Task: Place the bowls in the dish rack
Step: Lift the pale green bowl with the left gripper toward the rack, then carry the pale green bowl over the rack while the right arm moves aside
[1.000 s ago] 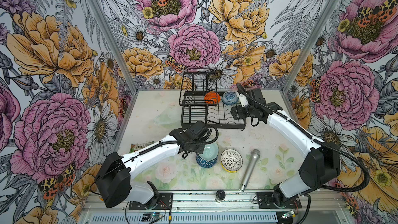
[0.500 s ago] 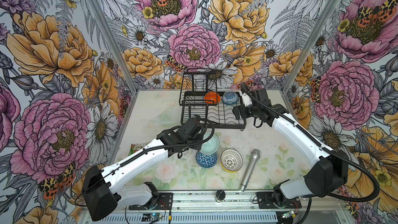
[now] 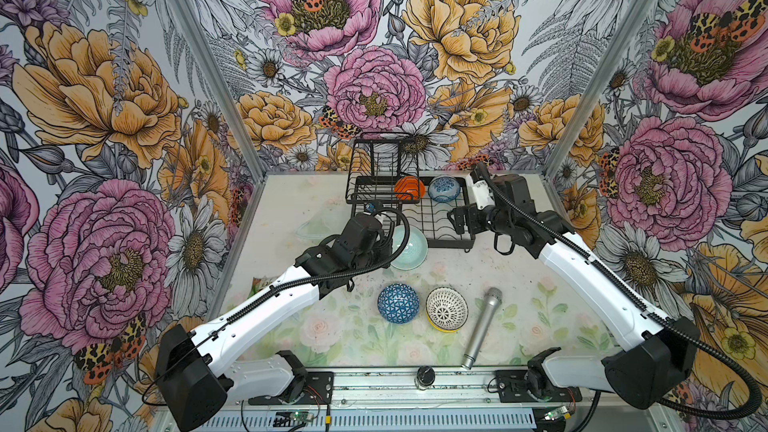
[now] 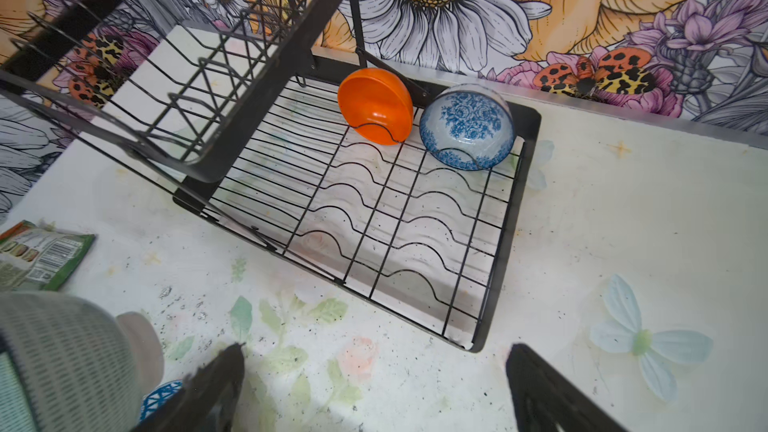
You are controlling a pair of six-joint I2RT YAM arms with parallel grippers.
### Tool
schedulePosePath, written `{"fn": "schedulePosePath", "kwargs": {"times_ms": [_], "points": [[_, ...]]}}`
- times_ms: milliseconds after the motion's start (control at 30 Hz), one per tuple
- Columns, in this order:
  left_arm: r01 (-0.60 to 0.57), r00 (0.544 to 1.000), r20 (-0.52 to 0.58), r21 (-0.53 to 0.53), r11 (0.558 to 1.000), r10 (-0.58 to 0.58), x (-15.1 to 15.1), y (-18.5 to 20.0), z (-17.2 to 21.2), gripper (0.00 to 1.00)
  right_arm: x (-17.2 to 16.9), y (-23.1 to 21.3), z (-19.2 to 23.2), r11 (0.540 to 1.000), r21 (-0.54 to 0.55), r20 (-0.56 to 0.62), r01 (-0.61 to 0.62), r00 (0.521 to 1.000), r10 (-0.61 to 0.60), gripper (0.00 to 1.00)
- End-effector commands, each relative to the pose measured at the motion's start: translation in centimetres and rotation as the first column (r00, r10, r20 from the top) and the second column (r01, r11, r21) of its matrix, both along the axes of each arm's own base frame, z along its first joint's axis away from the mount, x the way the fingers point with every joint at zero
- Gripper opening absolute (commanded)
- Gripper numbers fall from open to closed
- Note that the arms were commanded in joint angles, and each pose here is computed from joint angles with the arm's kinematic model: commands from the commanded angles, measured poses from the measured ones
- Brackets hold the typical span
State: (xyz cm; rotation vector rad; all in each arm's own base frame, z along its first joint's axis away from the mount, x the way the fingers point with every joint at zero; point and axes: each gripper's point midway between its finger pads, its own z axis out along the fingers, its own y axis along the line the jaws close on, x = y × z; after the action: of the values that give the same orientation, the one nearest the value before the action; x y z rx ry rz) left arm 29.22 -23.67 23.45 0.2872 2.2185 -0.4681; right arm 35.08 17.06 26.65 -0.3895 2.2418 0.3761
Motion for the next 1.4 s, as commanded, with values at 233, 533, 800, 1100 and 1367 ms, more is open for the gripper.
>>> {"fn": "schedulePosePath", "kwargs": {"times_ms": [233,533,800,1100,1367], "points": [[0.001,0.99,0.141,-0.119,0.993,0.016,4.0,-2.5,3.8,0.0,-3.4,3.0,3.0,0.971,0.228,-0.006,-0.071,0.997,0.075,1.0],[0.028,0.988,0.154,-0.15,0.988,-0.004,5.7,-4.6,4.2,0.0,-2.3,5.9,-1.0,0.969,0.243,-0.085,-0.052,0.994,0.074,0.98],[0.031,0.987,0.159,-0.183,0.983,-0.001,6.0,-5.5,4.4,0.0,0.8,6.8,-3.9,0.975,0.212,-0.147,0.062,0.989,-0.031,0.7],[0.036,0.983,0.186,-0.207,0.978,0.003,5.8,-5.7,5.1,0.0,1.3,7.2,-4.5,0.964,0.247,-0.158,0.095,0.986,-0.056,0.18],[0.079,0.988,0.144,-0.121,0.99,-0.061,4.5,-5.5,3.3,0.17,1.0,6.0,-3.5,0.969,0.226,-0.098,0.099,0.992,-0.078,0.0]]}}
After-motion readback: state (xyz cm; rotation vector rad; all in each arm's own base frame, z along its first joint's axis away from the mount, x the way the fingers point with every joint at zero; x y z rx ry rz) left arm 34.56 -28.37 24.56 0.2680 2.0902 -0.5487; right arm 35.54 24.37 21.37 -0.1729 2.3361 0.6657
